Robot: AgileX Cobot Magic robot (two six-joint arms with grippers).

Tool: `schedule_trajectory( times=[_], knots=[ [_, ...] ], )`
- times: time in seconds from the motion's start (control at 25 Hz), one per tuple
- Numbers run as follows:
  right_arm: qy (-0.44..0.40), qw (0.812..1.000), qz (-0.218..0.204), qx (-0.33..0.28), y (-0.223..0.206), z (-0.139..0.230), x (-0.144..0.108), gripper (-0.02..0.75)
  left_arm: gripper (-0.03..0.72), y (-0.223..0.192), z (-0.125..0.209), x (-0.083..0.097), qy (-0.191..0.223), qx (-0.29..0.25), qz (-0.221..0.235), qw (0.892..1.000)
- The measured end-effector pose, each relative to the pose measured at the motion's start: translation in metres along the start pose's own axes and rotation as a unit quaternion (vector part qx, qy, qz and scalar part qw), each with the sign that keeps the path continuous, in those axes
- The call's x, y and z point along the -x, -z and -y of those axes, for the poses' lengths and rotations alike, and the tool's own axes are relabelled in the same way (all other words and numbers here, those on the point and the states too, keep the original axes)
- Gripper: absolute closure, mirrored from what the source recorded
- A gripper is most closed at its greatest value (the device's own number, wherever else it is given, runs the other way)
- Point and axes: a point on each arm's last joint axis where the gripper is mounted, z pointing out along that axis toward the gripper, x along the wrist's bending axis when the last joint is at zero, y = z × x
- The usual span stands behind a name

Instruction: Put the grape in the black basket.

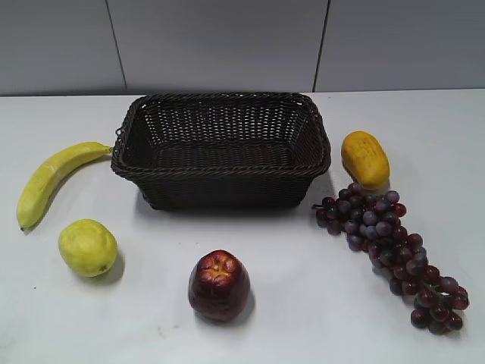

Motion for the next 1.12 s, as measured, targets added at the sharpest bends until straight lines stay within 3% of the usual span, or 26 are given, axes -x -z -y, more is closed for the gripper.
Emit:
schedule_trajectory(
  times=[0.92,1.12],
  knots=[
    [-0.008,1.000,-0.013,0.012,-0.002,-0.008,-0.002,0.147,0.460,0.000,0.000,0.000,0.000,0.000,0.000,1.000],
    [-0.019,0.999,-0.017,0.043,-0.019,-0.033,-0.003,0.078,0.460,0.000,0.000,0.000,0.000,0.000,0.000,1.000]
  ],
)
